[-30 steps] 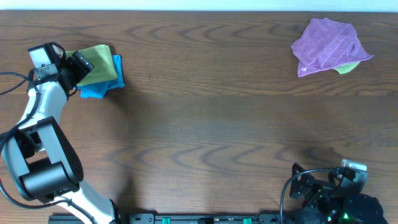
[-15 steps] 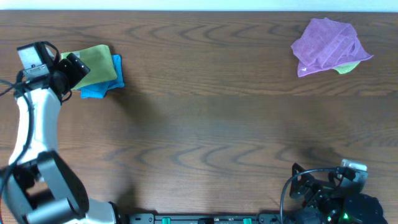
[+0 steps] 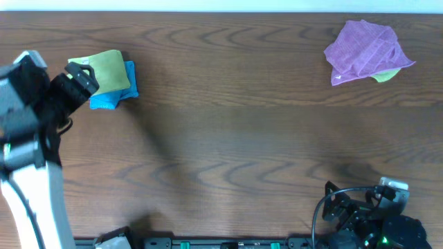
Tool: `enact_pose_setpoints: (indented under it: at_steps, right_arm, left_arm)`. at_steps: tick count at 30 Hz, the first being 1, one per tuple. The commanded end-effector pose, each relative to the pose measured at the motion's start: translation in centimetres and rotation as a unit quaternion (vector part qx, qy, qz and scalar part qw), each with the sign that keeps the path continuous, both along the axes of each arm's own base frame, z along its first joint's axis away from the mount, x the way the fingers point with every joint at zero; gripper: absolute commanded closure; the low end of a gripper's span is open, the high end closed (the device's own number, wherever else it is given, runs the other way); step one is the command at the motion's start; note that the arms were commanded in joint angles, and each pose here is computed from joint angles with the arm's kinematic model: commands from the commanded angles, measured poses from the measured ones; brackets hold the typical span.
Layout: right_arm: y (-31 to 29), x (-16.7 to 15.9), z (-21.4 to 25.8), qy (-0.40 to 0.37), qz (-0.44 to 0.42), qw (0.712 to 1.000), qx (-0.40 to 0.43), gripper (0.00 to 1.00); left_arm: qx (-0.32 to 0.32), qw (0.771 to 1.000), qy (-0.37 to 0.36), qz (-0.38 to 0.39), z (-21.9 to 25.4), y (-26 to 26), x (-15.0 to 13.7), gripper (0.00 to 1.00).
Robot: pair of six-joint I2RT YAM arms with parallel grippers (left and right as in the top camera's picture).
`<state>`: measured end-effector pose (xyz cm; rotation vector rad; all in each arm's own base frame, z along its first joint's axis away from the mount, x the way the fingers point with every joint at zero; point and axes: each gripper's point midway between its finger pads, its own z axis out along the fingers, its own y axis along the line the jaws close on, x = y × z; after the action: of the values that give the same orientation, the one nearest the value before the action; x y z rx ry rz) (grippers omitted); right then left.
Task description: Fold the cloth
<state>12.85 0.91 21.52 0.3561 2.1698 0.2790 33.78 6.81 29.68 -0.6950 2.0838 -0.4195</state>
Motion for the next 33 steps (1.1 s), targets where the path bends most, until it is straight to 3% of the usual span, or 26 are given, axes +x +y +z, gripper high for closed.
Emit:
enact_pose_setpoints:
  at_steps: [1, 6, 15, 23, 33]
  right_arm:
    - [-0.2, 0.0, 0.0, -0.003, -0.011, 1.000, 0.006, 0.01]
    - [-0.2, 0.0, 0.0, -0.003, -0.011, 1.000, 0.006, 0.01]
    - [-0.2, 0.0, 0.0, -0.003, -0.011, 1.000, 0.006, 0.01]
    - [-0.2, 0.0, 0.0, -0.003, -0.011, 1.000, 0.006, 0.01]
    - [-0.2, 0.0, 0.0, -0.003, -0.011, 1.000, 0.006, 0.01]
  left_arm:
    - [0.004, 0.997, -0.067, -0.045, 4.4, -2.4, -1.9, 0.04]
    - [0.044, 0.991, -0.121, -0.033, 7.8, -3.0, -5.2, 0.05]
    - [0.070, 0.993, -0.088, -0.030, 6.2, -4.3, -10.7, 0.05]
    - [0.100, 0.990, -0.083, -0.049, 1.5, -4.7, -11.6, 0.04]
    - [0.159, 0.973, -0.144, -0.086, -5.6, -6.2, -11.7, 0.05]
